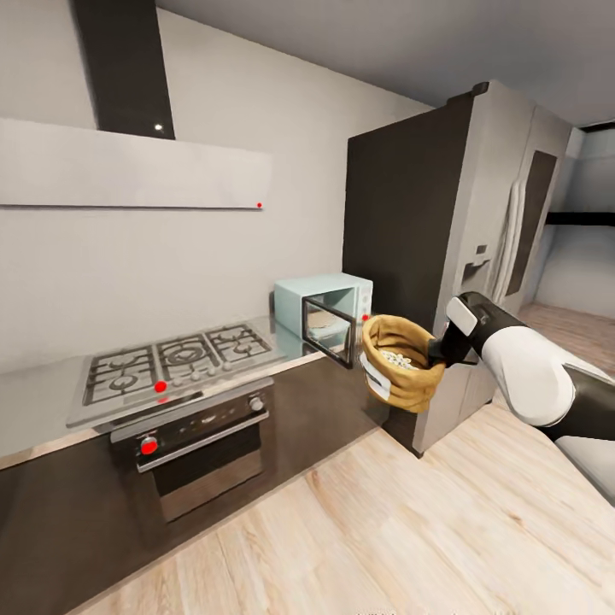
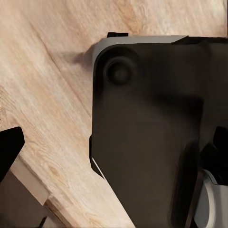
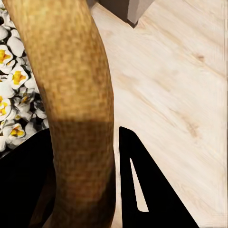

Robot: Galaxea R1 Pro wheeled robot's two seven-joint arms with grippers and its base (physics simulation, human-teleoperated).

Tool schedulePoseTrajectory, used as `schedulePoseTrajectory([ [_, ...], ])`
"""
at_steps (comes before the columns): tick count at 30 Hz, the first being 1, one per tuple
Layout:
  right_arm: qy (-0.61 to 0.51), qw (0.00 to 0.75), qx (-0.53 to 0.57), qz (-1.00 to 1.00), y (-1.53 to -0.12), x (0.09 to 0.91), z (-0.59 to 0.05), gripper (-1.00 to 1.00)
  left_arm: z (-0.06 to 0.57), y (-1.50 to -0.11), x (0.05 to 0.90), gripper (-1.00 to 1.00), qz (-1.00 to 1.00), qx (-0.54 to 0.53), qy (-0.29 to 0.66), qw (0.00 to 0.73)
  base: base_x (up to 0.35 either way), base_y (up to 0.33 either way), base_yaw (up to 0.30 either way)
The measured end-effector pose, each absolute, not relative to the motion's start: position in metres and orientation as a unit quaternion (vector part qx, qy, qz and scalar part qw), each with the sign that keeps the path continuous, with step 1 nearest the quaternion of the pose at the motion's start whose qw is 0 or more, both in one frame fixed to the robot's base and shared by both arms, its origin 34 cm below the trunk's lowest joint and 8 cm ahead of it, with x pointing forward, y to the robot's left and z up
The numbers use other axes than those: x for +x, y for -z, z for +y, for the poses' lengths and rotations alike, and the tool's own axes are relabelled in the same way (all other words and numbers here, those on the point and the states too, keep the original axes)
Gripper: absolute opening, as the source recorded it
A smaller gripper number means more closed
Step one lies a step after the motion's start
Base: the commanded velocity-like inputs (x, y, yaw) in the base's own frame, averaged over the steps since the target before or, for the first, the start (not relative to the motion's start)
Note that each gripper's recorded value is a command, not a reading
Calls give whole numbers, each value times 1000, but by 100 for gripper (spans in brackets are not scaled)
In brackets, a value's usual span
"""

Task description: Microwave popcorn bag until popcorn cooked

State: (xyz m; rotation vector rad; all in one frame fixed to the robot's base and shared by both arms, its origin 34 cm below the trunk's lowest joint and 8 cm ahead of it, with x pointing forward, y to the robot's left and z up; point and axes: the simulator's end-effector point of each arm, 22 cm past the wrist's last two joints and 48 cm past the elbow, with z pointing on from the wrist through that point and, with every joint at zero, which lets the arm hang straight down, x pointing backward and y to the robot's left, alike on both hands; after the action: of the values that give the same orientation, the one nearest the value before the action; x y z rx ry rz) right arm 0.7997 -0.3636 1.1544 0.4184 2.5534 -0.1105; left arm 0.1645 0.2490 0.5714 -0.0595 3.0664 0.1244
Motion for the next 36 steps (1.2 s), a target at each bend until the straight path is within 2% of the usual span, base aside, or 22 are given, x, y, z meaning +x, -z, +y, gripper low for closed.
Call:
schedulePoseTrajectory([
  [11,42,270,154,950,-1153,799,-363,-100,249,-571,164,100,998,-19,-40,36,190,-167,-239],
  [36,42,262,152,952,-1144,799,-361,-100,249,-571,161,100,999,-19,-40,31,234,-210,25],
])
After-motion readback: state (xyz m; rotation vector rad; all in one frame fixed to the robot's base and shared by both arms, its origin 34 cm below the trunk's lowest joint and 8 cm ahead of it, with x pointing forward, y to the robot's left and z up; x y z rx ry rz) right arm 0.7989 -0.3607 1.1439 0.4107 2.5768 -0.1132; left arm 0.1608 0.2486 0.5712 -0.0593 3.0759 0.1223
